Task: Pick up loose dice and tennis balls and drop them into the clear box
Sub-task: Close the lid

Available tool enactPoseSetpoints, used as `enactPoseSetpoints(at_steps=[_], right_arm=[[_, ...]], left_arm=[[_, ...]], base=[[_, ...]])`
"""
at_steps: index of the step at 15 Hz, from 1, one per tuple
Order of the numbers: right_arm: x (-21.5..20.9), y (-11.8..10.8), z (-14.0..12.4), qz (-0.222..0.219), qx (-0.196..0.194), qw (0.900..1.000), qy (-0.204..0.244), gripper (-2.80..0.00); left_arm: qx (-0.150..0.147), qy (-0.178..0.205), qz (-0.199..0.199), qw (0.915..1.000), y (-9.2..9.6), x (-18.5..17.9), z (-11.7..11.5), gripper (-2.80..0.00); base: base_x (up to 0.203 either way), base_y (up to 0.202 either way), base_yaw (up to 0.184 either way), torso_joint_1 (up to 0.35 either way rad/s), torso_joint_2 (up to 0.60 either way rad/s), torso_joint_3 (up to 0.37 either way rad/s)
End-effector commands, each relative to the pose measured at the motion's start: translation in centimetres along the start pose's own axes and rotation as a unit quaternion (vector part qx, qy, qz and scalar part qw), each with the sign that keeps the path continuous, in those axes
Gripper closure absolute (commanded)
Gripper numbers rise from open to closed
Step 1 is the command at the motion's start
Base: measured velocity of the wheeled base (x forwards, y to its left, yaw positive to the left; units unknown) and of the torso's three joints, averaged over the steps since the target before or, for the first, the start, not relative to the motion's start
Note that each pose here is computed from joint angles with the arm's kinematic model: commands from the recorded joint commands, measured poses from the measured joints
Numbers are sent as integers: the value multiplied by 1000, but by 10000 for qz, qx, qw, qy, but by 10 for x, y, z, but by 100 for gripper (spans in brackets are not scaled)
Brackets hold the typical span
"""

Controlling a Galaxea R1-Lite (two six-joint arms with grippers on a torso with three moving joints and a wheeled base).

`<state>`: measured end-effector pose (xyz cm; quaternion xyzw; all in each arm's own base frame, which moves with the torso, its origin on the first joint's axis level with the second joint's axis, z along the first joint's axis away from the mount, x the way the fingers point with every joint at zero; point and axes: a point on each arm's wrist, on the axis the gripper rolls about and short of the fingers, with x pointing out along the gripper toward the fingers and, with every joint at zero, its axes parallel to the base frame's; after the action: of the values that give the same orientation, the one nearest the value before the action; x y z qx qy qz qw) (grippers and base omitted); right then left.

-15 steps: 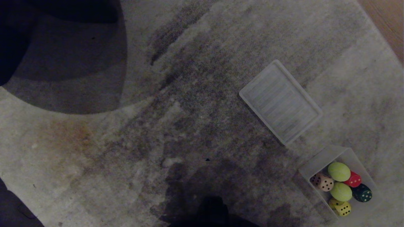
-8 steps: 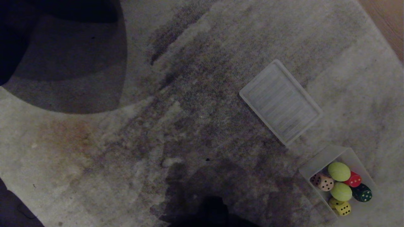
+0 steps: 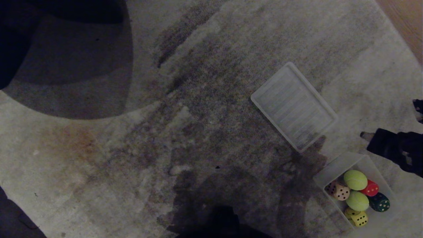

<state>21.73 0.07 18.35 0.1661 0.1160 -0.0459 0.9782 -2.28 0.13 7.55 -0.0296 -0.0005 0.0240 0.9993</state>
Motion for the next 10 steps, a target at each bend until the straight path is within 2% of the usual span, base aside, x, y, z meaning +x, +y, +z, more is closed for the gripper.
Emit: enactPoseSetpoints(at_steps=[1, 3, 10], right_arm=[[69, 1, -11, -137, 382, 9989, 236, 0], [77, 3, -7, -87, 557, 9984, 90, 0], [80, 1, -11, -125, 558, 9982, 182, 0]], left_arm=[[-3, 13, 6, 10000, 0, 0, 0, 0], [-3, 13, 6, 10000, 0, 0, 0, 0], [-3, 13, 6, 10000, 0, 0, 0, 0]], base=[[0, 0, 0, 0, 0, 0], [0, 0, 0, 0, 0, 0], [0, 0, 0, 0, 0, 0]])
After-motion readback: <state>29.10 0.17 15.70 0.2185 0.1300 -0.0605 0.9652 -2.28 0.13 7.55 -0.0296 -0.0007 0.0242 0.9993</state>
